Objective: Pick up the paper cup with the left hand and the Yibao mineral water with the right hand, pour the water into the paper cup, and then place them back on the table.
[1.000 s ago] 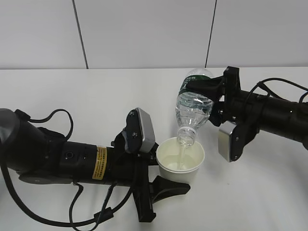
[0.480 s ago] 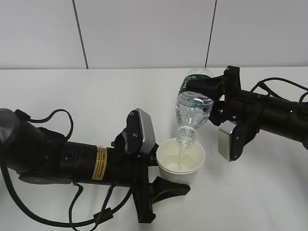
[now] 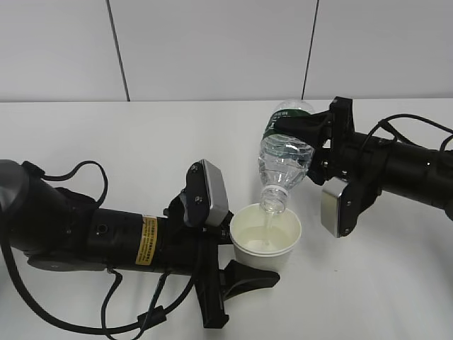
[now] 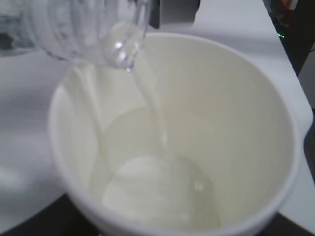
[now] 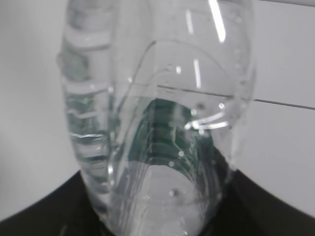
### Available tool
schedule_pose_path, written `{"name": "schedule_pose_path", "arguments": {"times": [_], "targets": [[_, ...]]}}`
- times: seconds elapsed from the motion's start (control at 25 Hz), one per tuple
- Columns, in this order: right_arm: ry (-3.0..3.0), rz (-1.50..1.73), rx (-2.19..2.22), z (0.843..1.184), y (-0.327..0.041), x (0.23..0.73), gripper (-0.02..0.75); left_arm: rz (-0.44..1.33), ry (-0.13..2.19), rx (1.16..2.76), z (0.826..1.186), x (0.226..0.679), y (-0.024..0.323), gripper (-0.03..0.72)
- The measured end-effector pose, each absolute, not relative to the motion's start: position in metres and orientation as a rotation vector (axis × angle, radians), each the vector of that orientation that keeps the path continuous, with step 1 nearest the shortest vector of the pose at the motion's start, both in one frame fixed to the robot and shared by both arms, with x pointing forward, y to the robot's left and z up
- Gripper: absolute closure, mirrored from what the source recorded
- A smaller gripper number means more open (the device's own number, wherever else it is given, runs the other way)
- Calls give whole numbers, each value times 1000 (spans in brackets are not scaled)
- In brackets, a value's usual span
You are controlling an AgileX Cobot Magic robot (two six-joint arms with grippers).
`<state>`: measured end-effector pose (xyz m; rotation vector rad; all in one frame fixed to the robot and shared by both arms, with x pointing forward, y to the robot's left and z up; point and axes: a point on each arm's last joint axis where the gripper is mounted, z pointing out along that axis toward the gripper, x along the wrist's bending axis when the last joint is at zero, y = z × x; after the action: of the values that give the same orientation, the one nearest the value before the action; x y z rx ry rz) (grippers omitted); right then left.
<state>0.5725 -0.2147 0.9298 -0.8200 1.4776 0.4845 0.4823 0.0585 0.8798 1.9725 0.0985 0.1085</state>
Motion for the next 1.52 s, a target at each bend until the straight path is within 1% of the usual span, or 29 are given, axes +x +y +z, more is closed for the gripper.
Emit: {"name": "schedule_pose_path", "arguments": {"times": [0.28,0.44,0.72,0.88,1.12,1.36,1.52], "targets": [[1476,480,-818,930,-215,573,358,109,98,1972,880,482,59,265],[1503,505,-747,931,-217,575,358,109,98,1972,880,482,59,265],[1585,644,-579,932,-218,576,358,111,107,1970,880,483,59,265],[1631,740,-479,932,-218,576,358,127,156,1952,881,486,59,265],[1754,1054,-121,932,-218,576,358,161,196,1935,882,491,61,265],[1763,1238,218,934,-223,581,358,176,237,1919,883,495,63,265],[1730,1354,452,936,-227,584,358,200,247,1877,887,498,63,265]]}}
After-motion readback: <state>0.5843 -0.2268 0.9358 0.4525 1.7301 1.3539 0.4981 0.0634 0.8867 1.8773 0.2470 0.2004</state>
